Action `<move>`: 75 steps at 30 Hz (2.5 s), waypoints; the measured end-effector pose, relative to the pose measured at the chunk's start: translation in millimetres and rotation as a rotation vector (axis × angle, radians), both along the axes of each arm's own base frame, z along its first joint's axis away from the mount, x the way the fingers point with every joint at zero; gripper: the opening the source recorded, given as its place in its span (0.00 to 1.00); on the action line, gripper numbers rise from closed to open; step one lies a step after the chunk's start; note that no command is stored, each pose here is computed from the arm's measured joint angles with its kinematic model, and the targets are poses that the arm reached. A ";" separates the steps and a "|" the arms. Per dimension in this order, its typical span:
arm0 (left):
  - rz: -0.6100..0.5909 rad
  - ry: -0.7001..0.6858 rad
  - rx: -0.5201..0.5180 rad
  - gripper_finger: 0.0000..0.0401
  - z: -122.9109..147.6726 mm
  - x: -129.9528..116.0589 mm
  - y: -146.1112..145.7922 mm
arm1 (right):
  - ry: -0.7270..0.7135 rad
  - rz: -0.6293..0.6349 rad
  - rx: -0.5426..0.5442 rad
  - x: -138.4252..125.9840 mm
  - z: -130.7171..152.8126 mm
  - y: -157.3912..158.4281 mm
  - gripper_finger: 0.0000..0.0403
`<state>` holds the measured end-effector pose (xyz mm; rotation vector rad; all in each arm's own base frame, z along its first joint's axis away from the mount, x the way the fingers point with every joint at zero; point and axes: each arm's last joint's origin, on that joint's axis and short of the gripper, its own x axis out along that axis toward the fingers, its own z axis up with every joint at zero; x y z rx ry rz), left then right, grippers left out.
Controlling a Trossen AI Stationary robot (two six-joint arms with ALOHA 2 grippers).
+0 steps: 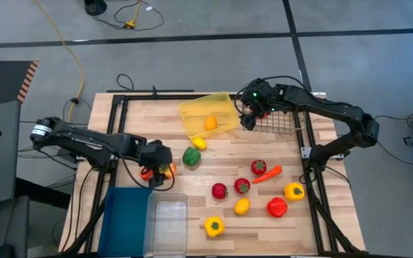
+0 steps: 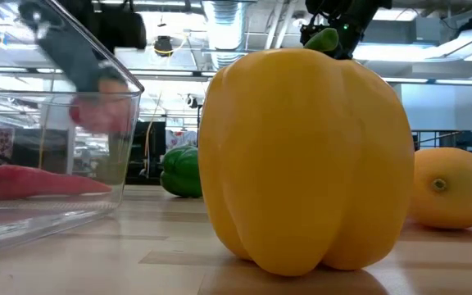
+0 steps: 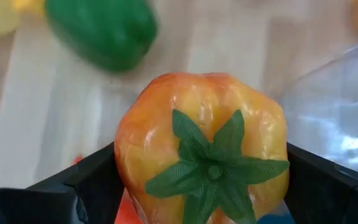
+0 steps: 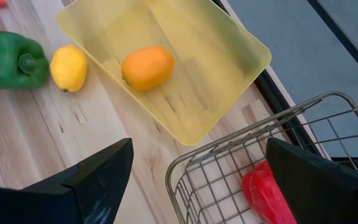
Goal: Sort produce into baskets
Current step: Put the left orange tomato into the transparent bin, then put the top right red tomato into the transparent bin
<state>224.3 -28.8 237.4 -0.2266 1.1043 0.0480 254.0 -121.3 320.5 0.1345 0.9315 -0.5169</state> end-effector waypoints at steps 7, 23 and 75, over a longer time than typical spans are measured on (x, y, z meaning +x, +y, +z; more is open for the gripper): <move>-0.088 -0.099 -0.108 0.84 37.2 7.0 -24.5 | 0.000 -0.001 0.000 -0.1 0.0 -0.1 0.98; -0.098 -0.233 -0.200 0.86 42.8 -18.6 -112.1 | 0.000 -0.001 0.000 -0.1 0.0 -0.1 0.98; -0.084 -0.018 -0.200 0.99 -19.6 -6.7 -142.5 | 0.001 -0.001 0.000 -0.1 0.0 -0.1 0.98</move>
